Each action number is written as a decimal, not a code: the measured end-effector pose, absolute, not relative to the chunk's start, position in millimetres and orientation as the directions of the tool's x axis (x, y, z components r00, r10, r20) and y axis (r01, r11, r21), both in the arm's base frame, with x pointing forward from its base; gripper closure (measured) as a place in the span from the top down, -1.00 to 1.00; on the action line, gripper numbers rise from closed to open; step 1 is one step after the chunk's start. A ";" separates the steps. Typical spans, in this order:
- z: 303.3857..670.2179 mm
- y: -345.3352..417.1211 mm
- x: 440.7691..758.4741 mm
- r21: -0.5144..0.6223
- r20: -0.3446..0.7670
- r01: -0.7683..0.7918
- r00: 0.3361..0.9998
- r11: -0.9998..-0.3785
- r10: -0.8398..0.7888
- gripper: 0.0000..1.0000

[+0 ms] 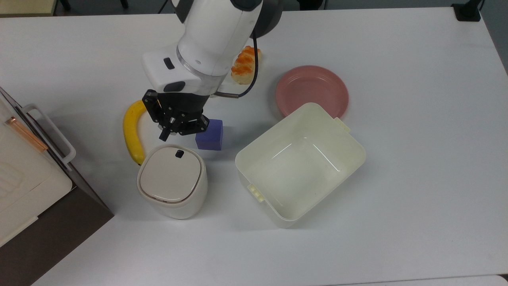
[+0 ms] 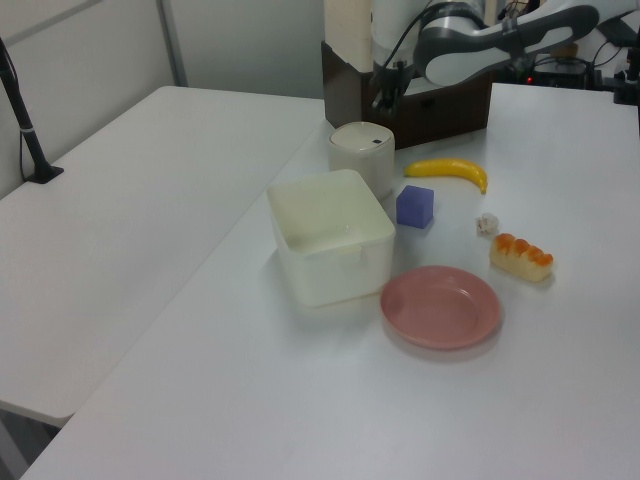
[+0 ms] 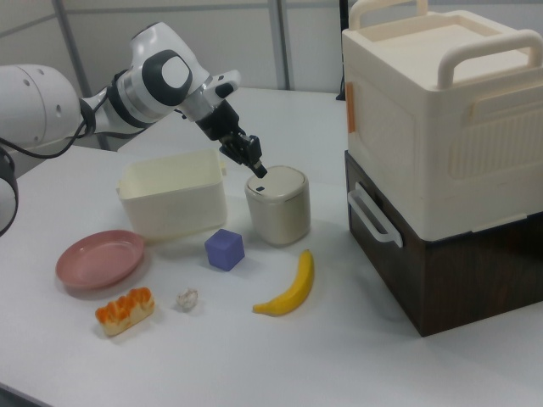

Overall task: Open the trash can
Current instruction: 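Move the gripper down toward the lid of the cream trash can, then lower the gripper onto the trash can lid's front edge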

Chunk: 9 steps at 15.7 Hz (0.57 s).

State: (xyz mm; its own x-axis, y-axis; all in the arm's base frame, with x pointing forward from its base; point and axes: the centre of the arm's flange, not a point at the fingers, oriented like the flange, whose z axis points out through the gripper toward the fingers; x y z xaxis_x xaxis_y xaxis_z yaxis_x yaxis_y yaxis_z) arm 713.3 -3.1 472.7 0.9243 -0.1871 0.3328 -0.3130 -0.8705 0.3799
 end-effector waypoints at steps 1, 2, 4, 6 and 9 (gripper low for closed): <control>470.4 -2.6 714.8 0.377 0.336 -0.322 0.921 -0.868 -0.196 -0.98; 468.7 -2.5 715.8 0.375 0.338 -0.330 0.919 -0.866 -0.204 -0.98; 463.5 -2.2 717.3 0.371 0.339 -0.344 0.915 -0.862 -0.219 -0.98; 457.9 -1.0 719.4 0.369 0.338 -0.353 0.913 -0.860 -0.229 -0.98; 448.5 10.4 724.2 0.364 0.342 -0.362 0.909 -0.858 -0.239 -0.98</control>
